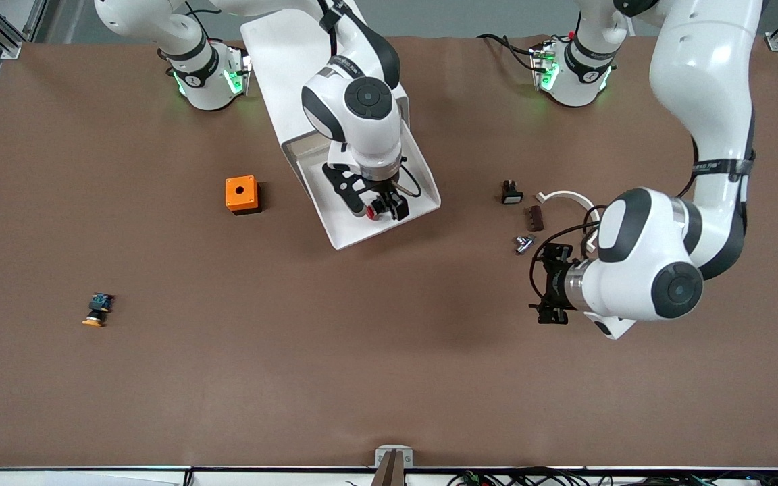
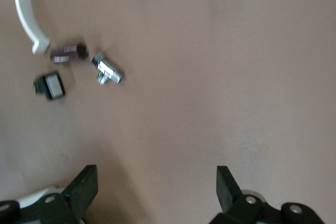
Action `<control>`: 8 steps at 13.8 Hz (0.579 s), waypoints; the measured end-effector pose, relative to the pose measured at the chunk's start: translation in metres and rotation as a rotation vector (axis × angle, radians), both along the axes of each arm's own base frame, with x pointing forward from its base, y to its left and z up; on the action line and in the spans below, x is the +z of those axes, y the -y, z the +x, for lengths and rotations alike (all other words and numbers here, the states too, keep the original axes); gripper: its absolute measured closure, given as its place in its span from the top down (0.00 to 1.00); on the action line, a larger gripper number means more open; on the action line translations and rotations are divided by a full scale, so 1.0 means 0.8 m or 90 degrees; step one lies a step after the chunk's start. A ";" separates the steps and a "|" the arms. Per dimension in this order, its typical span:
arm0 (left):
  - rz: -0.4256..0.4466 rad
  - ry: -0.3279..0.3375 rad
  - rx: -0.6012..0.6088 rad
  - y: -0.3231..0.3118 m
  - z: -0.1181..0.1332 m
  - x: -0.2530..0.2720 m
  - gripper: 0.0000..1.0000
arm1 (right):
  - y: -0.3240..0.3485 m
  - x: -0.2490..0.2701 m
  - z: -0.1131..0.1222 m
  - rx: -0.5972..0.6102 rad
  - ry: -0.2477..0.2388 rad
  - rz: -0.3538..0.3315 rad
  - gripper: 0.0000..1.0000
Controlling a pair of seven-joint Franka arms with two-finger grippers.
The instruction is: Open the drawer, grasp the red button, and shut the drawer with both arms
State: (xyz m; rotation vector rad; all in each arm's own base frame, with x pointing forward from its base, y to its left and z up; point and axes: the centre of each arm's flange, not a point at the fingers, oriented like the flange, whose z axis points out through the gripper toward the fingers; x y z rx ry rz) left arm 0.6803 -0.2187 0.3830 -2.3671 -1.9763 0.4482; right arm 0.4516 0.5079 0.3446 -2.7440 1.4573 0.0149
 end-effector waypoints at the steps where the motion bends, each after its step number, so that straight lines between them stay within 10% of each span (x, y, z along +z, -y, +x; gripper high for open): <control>1: 0.001 0.016 -0.039 -0.001 -0.002 0.013 1.00 | 0.000 -0.001 0.000 -0.004 0.000 0.000 0.98; 4: 0.003 0.025 -0.100 0.006 -0.012 0.031 1.00 | -0.003 -0.004 -0.003 -0.002 -0.002 -0.002 0.91; 8: -0.016 0.027 -0.247 0.028 -0.033 0.045 1.00 | -0.010 -0.005 -0.011 0.006 -0.002 -0.003 0.46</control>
